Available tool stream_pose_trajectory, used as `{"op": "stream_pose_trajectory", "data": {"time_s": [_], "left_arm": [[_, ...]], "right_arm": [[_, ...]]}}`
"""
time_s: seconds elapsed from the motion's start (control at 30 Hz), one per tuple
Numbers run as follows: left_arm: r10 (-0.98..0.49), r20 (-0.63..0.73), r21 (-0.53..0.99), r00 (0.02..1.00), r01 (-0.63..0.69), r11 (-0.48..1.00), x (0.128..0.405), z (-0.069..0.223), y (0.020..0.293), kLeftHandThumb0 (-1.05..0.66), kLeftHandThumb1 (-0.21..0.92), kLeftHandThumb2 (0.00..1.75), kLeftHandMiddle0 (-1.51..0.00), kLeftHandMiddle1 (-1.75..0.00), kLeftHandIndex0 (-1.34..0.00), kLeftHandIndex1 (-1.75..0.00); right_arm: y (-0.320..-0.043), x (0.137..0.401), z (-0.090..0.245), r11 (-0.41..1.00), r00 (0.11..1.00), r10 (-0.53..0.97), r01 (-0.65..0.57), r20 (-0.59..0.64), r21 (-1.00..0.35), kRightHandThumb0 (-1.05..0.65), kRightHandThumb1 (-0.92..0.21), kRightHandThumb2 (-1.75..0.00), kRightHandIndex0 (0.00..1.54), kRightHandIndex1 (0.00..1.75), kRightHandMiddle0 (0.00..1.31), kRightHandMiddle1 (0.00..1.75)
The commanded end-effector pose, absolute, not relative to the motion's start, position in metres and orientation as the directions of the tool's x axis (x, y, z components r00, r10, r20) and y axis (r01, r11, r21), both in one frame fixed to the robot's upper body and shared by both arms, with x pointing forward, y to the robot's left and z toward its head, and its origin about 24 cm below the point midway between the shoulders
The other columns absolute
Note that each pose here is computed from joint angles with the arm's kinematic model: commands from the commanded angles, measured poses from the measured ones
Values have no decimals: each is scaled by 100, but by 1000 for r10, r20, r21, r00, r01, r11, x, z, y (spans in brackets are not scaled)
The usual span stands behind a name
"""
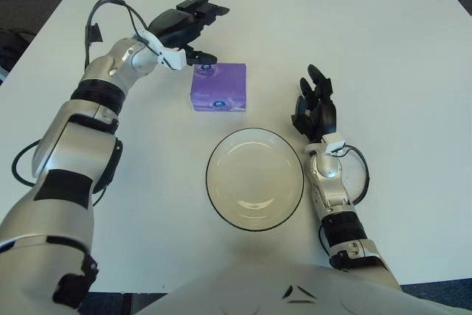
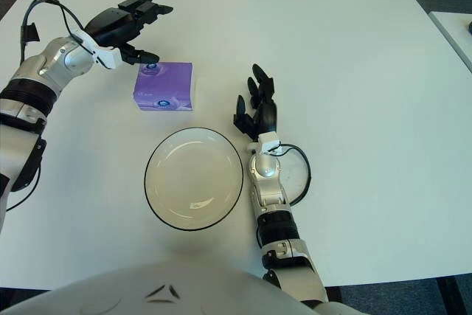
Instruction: Put the tissue paper into the plate.
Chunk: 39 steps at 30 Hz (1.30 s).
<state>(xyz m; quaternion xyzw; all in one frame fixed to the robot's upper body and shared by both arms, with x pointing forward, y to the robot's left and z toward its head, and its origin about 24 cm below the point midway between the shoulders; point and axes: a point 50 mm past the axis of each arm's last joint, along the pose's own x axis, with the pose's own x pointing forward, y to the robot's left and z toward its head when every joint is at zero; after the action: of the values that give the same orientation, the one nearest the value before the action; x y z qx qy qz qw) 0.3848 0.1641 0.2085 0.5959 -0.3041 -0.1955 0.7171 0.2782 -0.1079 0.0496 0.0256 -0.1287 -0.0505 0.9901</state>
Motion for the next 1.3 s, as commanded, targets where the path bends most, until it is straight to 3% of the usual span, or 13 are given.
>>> {"op": "stream_pose_trajectory", "data": {"time_s": [0.0, 0.33, 0.83, 1.27], "left_arm": [[-640, 263, 961, 722, -135, 242, 381, 226, 172, -102, 92, 51, -13, -2, 0, -61], [-630, 303, 947, 715, -152, 283, 377, 236, 179, -98, 92, 43, -13, -1, 0, -56], [-625, 302, 946, 720, -145, 290, 376, 235, 180, -97, 92, 47, -13, 0, 0, -52], [-684, 86, 987, 724, 31, 158, 381, 207, 167, -105, 92, 55, -13, 0, 0, -56]], "right_arm": [[-114, 248, -24, 992, 986, -127, 127, -107, -8, -72, -92, -75, 29, 1, 0, 45], [-113, 249, -25, 993, 987, -117, 117, -114, -7, -71, -92, -75, 30, 1, 0, 46], [-113, 250, -26, 993, 987, -114, 114, -110, -8, -71, -92, -75, 29, 1, 0, 44], [-114, 248, -27, 991, 984, -136, 136, -113, -1, -71, -92, -72, 27, 0, 0, 44]]}}
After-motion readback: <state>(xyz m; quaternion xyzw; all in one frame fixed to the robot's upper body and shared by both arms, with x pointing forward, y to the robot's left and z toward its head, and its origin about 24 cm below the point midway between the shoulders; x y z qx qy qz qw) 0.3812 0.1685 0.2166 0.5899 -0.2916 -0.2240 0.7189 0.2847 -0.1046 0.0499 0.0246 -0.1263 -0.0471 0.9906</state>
